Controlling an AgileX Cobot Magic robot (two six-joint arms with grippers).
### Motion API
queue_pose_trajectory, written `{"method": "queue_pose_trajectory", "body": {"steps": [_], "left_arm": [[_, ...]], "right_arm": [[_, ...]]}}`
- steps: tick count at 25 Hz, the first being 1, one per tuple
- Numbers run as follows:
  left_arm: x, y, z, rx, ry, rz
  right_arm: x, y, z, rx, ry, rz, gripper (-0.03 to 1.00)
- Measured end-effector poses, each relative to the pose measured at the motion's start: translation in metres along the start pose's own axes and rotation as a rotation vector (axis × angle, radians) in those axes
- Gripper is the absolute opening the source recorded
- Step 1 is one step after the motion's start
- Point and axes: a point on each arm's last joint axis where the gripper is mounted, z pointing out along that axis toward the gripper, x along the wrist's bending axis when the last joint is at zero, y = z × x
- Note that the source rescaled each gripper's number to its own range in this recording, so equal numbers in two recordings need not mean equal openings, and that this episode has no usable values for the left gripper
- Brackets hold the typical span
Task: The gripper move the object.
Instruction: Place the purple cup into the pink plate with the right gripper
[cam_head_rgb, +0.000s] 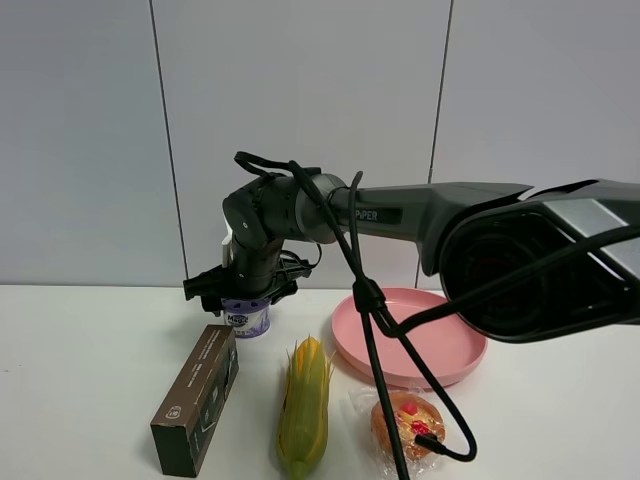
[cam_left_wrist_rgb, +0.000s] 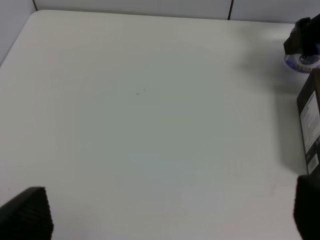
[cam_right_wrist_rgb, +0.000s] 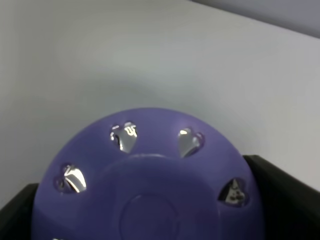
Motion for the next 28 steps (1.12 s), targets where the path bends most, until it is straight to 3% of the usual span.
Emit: {"method": "queue_pose_trajectory", "body": {"steps": [4, 7, 14, 19, 28], "left_arm": [[0.000, 0.000, 0.000, 0.000, 0.000, 0.000], [0.000, 0.000, 0.000, 0.000, 0.000, 0.000], [0.000, 0.000, 0.000, 0.000, 0.000, 0.000], [0.000, 0.000, 0.000, 0.000, 0.000, 0.000], [0.000, 0.000, 0.000, 0.000, 0.000, 0.000]], "right_arm": [[-0.001, 0.007, -0.012, 0.008, -0.009, -0.060, 0.01], [-0.003, 0.026, -0.044, -0.002, -0.017, -0.126, 0.01], [-0.022, 0.080, -0.175, -0.036, -0.066, -0.230, 0.01], [-0.046, 0.097, -0.253, -0.066, -0.195, -0.253, 0.01], [-0.061, 0.109, -0.313, -0.176, -0.239, -0.216, 0.01]]}}
